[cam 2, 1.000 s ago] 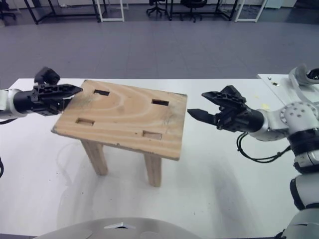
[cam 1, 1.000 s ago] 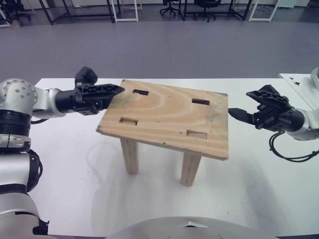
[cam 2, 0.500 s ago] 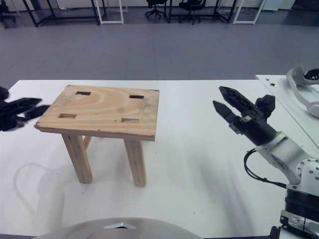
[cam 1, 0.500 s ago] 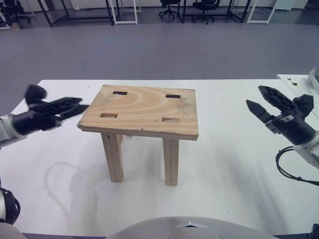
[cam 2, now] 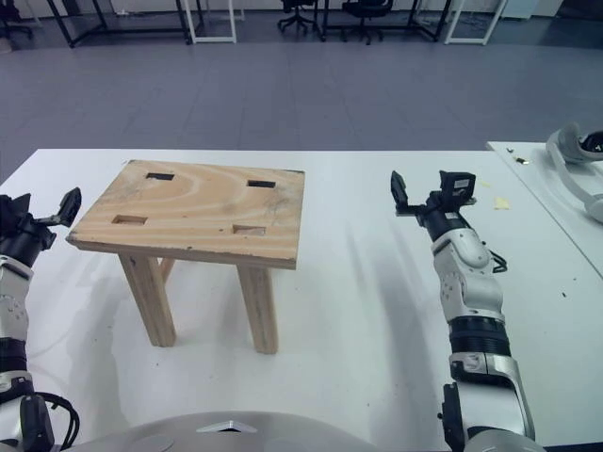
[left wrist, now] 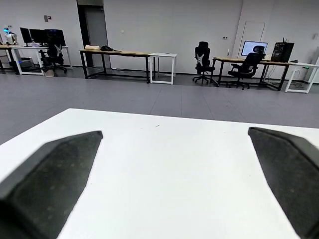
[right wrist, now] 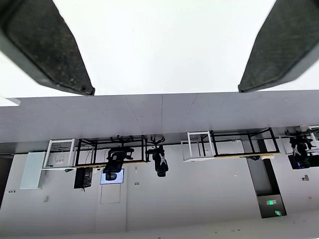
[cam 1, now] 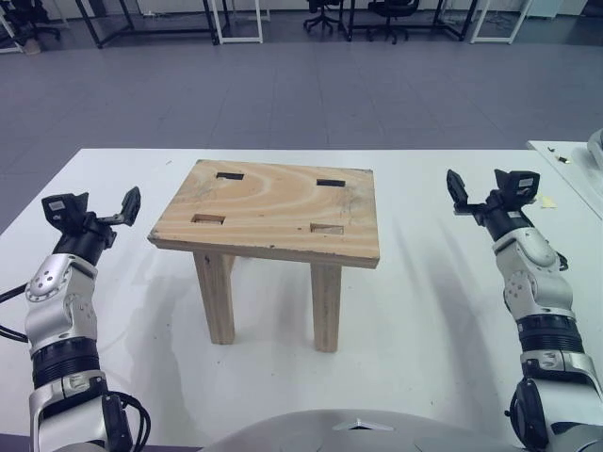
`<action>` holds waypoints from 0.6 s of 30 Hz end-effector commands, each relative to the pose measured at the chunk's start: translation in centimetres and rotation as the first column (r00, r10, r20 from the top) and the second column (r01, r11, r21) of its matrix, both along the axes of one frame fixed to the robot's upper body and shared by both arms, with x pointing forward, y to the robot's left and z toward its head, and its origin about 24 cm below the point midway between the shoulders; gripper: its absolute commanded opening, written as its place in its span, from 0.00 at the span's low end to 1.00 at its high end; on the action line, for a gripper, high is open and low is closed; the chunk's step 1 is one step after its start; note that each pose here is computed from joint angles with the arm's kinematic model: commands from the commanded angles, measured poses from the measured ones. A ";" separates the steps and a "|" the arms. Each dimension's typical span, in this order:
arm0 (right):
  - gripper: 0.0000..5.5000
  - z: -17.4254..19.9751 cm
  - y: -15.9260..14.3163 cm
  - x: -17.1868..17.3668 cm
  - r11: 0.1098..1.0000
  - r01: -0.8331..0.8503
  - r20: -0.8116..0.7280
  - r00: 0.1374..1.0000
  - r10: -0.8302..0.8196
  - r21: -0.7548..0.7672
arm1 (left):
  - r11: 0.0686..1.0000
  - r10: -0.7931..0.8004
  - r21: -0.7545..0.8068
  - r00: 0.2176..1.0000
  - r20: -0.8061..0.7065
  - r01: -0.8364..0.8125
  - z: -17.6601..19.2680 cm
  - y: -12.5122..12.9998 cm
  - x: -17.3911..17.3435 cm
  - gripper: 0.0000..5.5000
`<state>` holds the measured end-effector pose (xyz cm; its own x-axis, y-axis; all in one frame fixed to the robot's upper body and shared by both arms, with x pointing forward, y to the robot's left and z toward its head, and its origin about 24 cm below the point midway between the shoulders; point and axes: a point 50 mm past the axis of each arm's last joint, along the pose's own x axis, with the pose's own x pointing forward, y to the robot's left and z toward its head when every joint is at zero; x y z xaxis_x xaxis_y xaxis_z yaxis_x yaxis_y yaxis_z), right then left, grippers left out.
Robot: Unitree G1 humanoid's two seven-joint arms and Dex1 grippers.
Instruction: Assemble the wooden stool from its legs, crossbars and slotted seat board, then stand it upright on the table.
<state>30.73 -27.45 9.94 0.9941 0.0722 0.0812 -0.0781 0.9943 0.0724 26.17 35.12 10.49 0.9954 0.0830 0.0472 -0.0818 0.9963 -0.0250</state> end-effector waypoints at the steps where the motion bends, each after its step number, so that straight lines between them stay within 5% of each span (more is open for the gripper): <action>1: 0.98 0.5 -0.2 0.4 0.999 0.006 0.050 0.999 -0.008 0.033 | 0.999 0.032 0.037 0.999 0.011 -0.033 0.9 0.7 -0.1 0.98; 10: 0.98 0.9 -0.3 0.9 0.996 -0.015 0.103 0.995 0.006 0.083 | 0.992 0.125 -0.011 0.992 0.025 -0.125 0.7 0.9 -0.3 0.98; 18: 0.98 0.6 -0.6 0.4 1.000 -0.001 0.078 0.997 0.000 0.010 | 0.995 0.028 -0.092 0.998 0.064 -0.022 1.1 -0.5 -0.6 0.98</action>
